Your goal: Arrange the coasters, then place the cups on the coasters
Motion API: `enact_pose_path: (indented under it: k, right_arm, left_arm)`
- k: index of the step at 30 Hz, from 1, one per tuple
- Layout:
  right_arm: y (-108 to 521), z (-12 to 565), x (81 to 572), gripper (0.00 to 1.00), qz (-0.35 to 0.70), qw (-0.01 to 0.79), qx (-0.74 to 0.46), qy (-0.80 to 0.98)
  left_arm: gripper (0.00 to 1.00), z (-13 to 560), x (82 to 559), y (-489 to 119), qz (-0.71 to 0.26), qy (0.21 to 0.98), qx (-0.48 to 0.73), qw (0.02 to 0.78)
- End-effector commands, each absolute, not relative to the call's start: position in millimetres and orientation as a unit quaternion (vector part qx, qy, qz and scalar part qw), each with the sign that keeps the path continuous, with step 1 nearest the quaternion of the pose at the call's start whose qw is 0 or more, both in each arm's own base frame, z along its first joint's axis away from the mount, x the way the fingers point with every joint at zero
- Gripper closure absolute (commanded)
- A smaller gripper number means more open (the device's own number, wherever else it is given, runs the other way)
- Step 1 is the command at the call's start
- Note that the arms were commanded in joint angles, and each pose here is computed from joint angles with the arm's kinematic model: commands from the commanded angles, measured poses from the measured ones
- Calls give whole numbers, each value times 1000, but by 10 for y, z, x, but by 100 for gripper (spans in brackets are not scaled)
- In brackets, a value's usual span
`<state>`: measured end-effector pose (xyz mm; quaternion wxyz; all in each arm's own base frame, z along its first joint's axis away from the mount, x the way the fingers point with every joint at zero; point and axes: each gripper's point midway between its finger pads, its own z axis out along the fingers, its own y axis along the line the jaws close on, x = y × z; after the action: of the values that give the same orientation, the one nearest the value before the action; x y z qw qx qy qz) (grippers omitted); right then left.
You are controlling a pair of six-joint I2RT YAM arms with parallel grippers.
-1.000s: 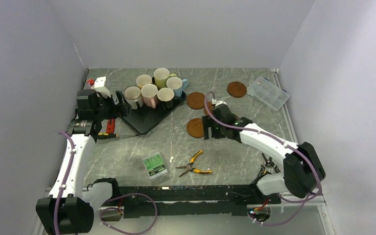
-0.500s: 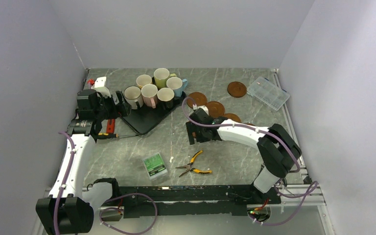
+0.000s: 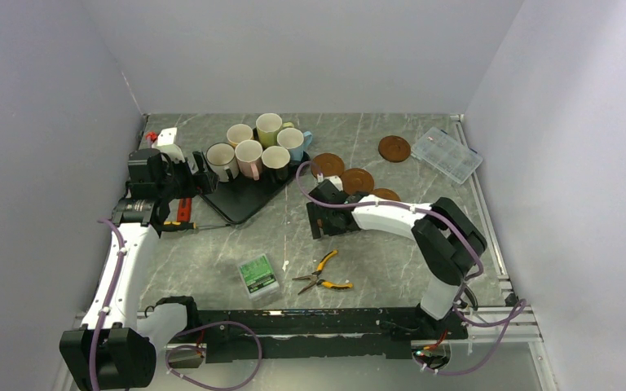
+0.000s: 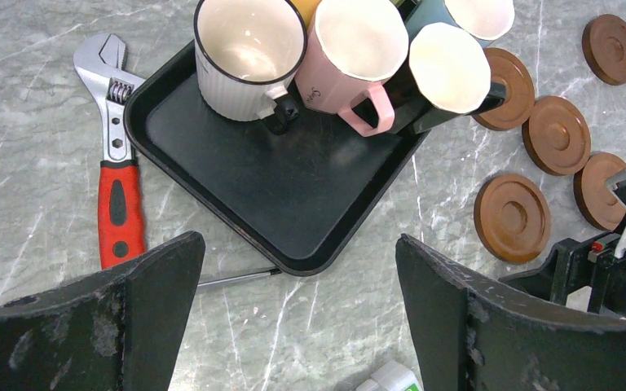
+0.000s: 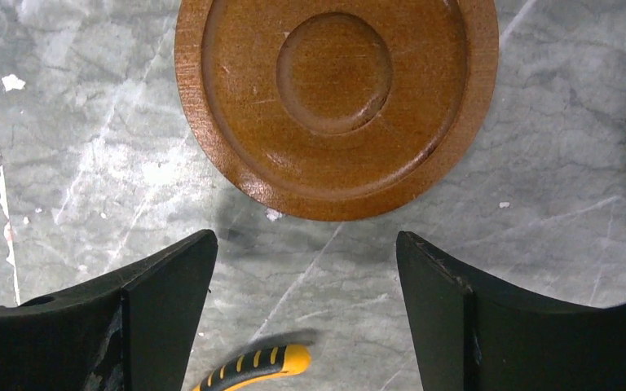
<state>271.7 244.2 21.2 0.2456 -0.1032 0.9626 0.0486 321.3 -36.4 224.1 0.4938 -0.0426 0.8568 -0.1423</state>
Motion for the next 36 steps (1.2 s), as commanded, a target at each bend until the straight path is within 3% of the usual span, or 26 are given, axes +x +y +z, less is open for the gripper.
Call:
enact_pose_path:
  k: [1, 14, 36]
  right_arm:
    - [2537, 307, 2909, 15, 50, 271, -84, 957]
    - [2461, 191, 3065, 22, 36, 265, -65, 961]
    - [2373, 91, 3376, 24, 28, 271, -51, 961]
  left_arm:
    - [6, 2321, 3235, -399, -148, 849, -31, 506]
    - [6, 2314, 3235, -396, -147, 850, -31, 506]
    - [6, 2308, 3238, -396, -147, 850, -31, 504]
